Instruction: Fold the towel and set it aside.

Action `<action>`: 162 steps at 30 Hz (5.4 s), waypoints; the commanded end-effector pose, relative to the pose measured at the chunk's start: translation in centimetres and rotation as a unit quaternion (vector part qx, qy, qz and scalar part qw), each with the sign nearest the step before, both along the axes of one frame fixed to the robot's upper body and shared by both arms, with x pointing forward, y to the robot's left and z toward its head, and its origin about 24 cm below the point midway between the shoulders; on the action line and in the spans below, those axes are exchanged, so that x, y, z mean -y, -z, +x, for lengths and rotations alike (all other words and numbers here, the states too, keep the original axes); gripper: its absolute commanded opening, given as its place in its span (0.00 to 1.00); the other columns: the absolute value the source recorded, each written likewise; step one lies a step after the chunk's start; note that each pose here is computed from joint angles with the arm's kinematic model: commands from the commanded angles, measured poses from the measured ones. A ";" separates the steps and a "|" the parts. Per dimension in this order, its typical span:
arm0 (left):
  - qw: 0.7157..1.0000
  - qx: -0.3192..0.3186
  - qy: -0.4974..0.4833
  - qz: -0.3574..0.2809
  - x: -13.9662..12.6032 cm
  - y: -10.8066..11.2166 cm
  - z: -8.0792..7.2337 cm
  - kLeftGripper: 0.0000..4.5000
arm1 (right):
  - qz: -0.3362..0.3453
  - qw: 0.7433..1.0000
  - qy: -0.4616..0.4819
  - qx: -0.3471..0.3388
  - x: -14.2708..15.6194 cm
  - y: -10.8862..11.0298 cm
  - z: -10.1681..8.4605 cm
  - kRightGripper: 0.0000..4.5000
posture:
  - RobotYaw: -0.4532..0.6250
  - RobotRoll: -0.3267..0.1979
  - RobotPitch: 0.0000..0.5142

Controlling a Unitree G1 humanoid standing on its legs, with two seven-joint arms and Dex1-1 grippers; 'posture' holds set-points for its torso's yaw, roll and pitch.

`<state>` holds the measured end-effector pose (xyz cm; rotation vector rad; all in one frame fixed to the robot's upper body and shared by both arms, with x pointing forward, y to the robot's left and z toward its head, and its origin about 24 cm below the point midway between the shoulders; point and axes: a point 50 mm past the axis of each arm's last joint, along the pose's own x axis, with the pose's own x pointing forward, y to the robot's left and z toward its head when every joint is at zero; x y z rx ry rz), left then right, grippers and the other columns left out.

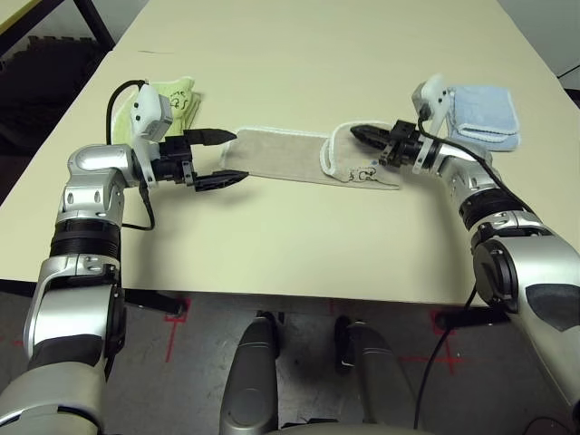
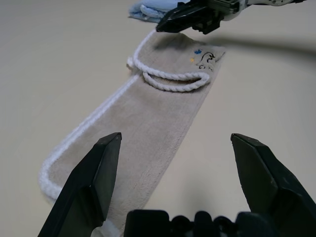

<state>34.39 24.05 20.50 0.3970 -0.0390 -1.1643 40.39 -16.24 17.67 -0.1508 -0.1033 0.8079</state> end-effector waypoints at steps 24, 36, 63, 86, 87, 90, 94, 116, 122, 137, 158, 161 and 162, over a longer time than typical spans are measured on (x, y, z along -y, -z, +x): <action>1.000 0.015 0.012 -0.004 0.8 0.4 0.8 1.00 | 0.029 0.996 -0.049 0.073 3.7 -1.8 -1.9 0.01 | 0.51 0.62 0.39; 1.000 0.010 0.022 -0.010 1.6 0.9 1.1 1.00 | -0.107 0.978 -0.171 0.045 7.5 0.4 -7.2 0.01 | 0.48 0.62 0.36; 0.904 -0.338 -0.251 -0.081 -4.6 -0.7 -1.2 1.00 | -0.142 0.972 -0.185 0.023 8.9 1.6 -8.4 1.00 | 0.53 0.62 0.34; 0.801 -0.467 -0.317 -0.200 -0.9 2.6 2.1 1.00 | -0.140 0.974 -0.178 0.029 8.2 1.3 -8.6 1.00 | 0.52 0.62 0.35; 0.799 -0.466 -0.321 -0.203 -0.9 2.7 2.2 1.00 | -0.140 0.974 -0.178 0.029 8.2 1.3 -8.6 1.00 | 0.52 0.62 0.35; 0.791 -0.455 -0.347 -0.215 -1.1 3.0 2.5 1.00 | -0.141 0.973 -0.178 0.029 8.1 1.4 -8.6 1.00 | 0.52 0.62 0.36; 0.789 -0.462 -0.341 -0.218 -1.0 3.0 2.5 1.00 | -0.143 0.973 -0.176 0.031 8.1 1.3 -8.5 1.00 | 0.52 0.62 0.36; 0.786 -0.476 -0.344 -0.195 -1.4 3.3 2.0 0.00 | -0.151 0.975 -0.161 0.037 8.5 1.2 -8.5 1.00 | 0.51 0.62 0.35; 0.799 -0.441 -0.374 -0.164 -4.0 2.4 1.2 0.00 | -0.150 0.975 -0.159 0.036 8.5 1.2 -8.4 1.00 | 0.52 0.62 0.35; 0.820 -0.419 -0.375 -0.103 -7.3 0.5 -2.2 0.00 | -0.151 0.975 -0.160 0.038 8.4 1.0 -7.8 1.00 | 0.55 0.62 0.33; 0.925 -0.317 -0.198 -0.066 0.3 -4.8 0.4 0.00 | -0.154 0.977 -0.139 0.039 8.7 1.1 -7.6 1.00 | 0.53 0.62 0.29; 0.935 -0.314 -0.148 -0.064 2.4 -5.9 0.0 0.00 | -0.154 0.978 -0.134 0.039 8.8 1.1 -7.6 1.00 | 0.53 0.62 0.29; 0.938 -0.313 -0.133 -0.061 3.0 -6.1 -0.1 0.00 | -0.154 0.978 -0.134 0.039 8.8 1.1 -7.6 1.00 | 0.53 0.62 0.29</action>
